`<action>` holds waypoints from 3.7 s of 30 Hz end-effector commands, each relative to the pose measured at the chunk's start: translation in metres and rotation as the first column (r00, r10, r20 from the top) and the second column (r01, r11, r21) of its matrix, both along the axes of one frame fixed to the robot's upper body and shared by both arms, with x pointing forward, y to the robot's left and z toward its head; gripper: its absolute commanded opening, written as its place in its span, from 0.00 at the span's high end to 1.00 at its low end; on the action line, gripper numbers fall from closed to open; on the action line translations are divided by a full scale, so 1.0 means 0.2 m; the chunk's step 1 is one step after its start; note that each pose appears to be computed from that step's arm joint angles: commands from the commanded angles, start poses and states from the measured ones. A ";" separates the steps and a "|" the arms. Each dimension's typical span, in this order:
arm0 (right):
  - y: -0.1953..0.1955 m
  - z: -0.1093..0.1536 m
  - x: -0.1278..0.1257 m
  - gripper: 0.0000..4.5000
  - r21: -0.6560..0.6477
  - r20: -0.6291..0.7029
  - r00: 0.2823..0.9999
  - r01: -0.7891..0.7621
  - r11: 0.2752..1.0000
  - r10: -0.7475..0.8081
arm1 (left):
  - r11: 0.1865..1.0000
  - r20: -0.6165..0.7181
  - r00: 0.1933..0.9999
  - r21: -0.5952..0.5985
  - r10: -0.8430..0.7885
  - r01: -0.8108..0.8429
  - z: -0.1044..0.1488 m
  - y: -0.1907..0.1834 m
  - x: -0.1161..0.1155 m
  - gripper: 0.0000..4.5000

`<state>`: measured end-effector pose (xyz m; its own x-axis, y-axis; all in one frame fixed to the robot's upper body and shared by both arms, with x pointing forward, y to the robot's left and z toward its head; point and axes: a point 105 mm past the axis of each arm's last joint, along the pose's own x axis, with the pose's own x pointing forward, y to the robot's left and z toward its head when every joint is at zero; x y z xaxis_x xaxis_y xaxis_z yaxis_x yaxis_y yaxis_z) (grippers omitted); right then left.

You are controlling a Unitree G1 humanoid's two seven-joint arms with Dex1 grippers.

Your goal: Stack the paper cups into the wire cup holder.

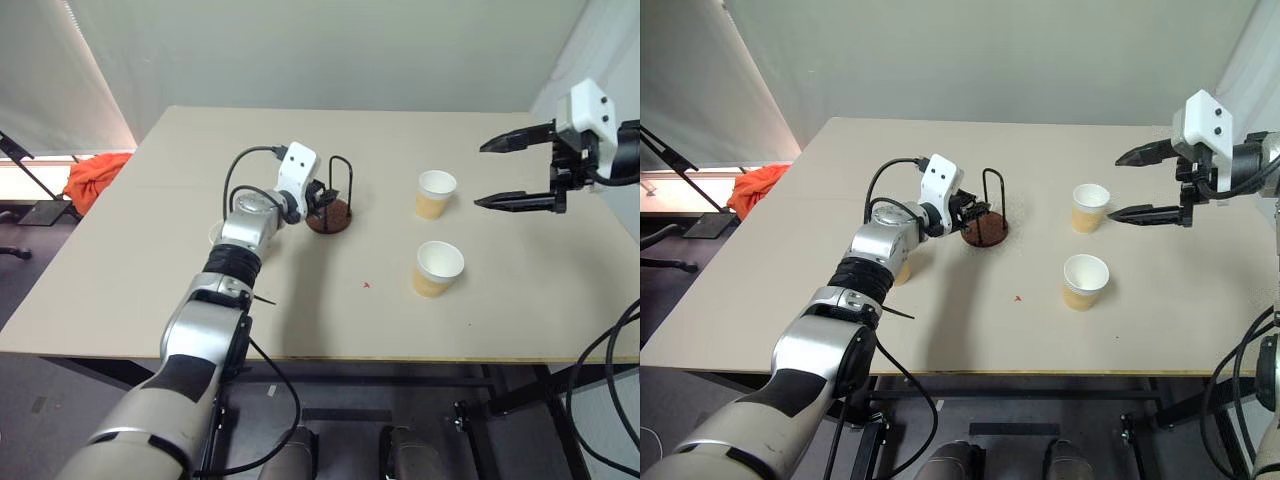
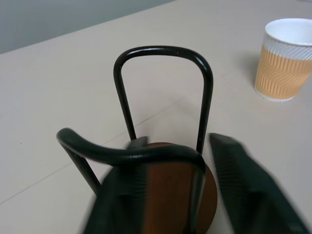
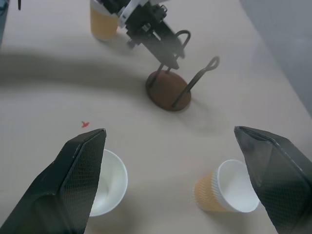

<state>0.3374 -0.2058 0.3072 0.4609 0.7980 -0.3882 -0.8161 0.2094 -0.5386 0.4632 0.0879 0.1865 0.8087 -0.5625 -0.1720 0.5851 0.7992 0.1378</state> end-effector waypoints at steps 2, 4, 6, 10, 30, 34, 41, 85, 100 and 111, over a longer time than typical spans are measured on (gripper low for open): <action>-0.01 0.07 -0.03 0.00 0.012 0.062 0.998 0.004 1.000 -0.005 | 0.999 0.046 0.998 -0.007 -0.039 0.039 0.07 -0.02 -0.01 0.96; -0.01 0.07 -0.02 0.00 0.012 0.062 0.998 0.005 1.000 -0.006 | 0.998 0.045 0.997 -0.010 -0.065 0.066 0.07 -0.03 -0.03 0.98; 0.00 0.07 -0.02 0.00 0.011 0.063 0.998 0.000 1.000 -0.001 | 0.986 0.036 0.986 -0.033 -0.163 0.164 0.07 -0.11 -0.09 0.98; 0.02 0.07 -0.01 0.00 0.009 0.060 0.998 -0.017 1.000 0.016 | 0.945 0.010 0.945 -0.010 -0.326 0.327 0.07 -0.19 -0.25 0.98; 0.11 -0.31 -0.08 0.00 -0.023 -0.212 0.974 -0.084 0.996 0.077 | 0.861 -0.078 0.857 -0.019 -0.509 0.509 -0.04 -0.30 -0.72 0.98; 0.11 -0.32 -0.10 0.00 -0.042 -0.229 0.970 -0.096 0.995 0.084 | 0.866 -0.102 0.861 -0.006 -0.498 0.500 -0.10 -0.26 -0.73 0.98; 0.12 -0.34 -0.11 0.00 -0.062 -0.242 0.965 -0.115 0.991 0.097 | 0.893 -0.131 0.891 0.065 -0.435 0.446 -0.18 -0.23 -0.69 0.98; 0.12 -0.82 -0.02 0.14 -0.492 -0.196 0.981 -0.104 0.864 0.006 | 0.840 -0.028 0.872 0.256 -0.489 0.479 0.37 0.20 -1.05 0.00; 0.17 -0.51 -0.11 1.00 -0.424 -0.217 0.951 -0.295 0.856 0.220 | 0.860 0.015 0.886 0.249 -0.464 0.446 0.43 0.26 -1.05 0.00; 0.56 0.05 -0.27 1.00 -0.265 -0.005 0.785 -0.599 0.756 0.620 | 0.871 0.024 0.896 0.247 -0.444 0.425 0.43 0.30 -1.03 0.00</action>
